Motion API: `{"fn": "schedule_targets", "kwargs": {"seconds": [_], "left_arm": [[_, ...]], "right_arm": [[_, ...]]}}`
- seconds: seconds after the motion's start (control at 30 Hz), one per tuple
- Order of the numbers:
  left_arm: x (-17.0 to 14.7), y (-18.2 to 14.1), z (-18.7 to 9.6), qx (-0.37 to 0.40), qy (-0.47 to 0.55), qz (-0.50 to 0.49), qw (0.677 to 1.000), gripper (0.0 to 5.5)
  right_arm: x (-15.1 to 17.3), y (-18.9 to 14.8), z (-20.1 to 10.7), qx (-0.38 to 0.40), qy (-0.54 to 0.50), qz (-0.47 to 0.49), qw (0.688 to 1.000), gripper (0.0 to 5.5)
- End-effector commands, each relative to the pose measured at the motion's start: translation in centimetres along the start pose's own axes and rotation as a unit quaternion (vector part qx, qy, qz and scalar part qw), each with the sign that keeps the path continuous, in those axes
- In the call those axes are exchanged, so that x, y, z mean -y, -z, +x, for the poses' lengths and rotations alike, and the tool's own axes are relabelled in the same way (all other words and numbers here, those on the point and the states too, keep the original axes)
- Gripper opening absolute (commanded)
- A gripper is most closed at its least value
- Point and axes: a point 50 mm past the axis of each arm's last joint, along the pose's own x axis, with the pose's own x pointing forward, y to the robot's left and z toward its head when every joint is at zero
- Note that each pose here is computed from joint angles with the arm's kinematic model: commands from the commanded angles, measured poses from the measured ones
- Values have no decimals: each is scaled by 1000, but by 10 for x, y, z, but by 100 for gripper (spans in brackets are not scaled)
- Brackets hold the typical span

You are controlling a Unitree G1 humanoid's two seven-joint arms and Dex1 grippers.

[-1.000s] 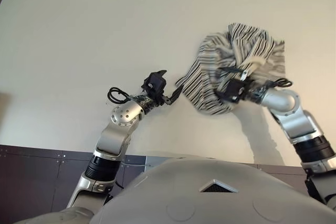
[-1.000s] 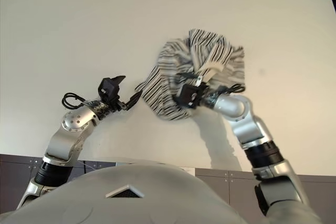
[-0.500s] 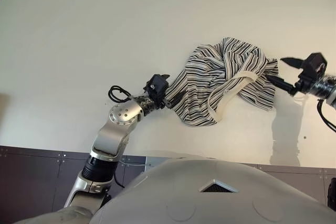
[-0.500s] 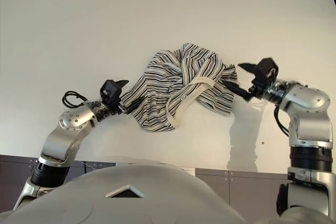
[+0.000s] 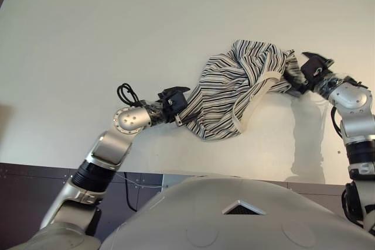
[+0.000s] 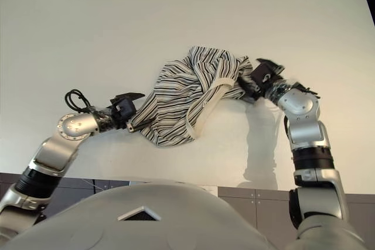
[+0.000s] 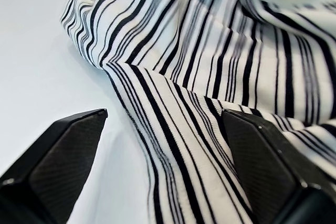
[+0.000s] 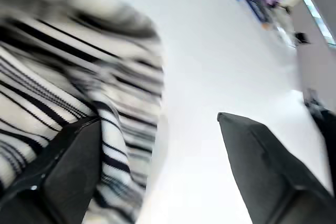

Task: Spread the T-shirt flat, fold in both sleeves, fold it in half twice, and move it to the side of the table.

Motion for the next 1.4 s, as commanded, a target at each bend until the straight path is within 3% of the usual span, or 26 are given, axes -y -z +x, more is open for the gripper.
{"fn": "schedule_targets", "kwargs": {"seconds": [0.03,0.13,0.23,0.3,0.43,0.6,0.7,0.8,0.97,1.03,1.1,1.17,1.27,1.4], "left_arm": [[11,84,-40,-192,59,-44,979,403],[-40,85,-49,-174,-77,-48,981,403],[-84,42,-49,-34,-218,-74,972,403],[-91,21,-49,34,-281,-99,954,403],[-71,-4,-34,89,-286,-132,945,403],[-27,-2,7,30,-193,-111,975,403],[-15,19,27,-63,-177,-75,979,403],[-8,34,29,-111,-171,-65,977,403],[7,33,19,-89,-103,-53,989,403],[19,30,11,-63,-56,-57,995,403],[33,40,-3,-73,-4,-64,995,403],[41,54,-19,-98,29,-76,992,403],[21,69,-28,-124,-28,-72,989,403],[-15,40,-15,-21,-160,-102,982,403]], "right_arm": [[-13,6,12,-26,44,27,998,366],[-16,-5,14,13,74,50,996,366],[-5,-19,10,66,116,129,983,366],[7,-27,14,81,141,246,955,366],[2,-34,12,98,76,234,964,366],[2,-80,-6,195,-62,179,962,366],[27,-69,3,135,24,130,982,366],[3,-77,11,138,-17,106,985,366],[-63,-20,19,-7,-109,6,994,366],[-57,0,26,-64,-51,-5,997,366],[-33,-2,37,-77,47,25,996,366],[-19,-16,46,-50,95,75,991,366],[-30,-41,49,44,47,169,983,366],[-9,-62,15,161,31,227,960,366]]}}
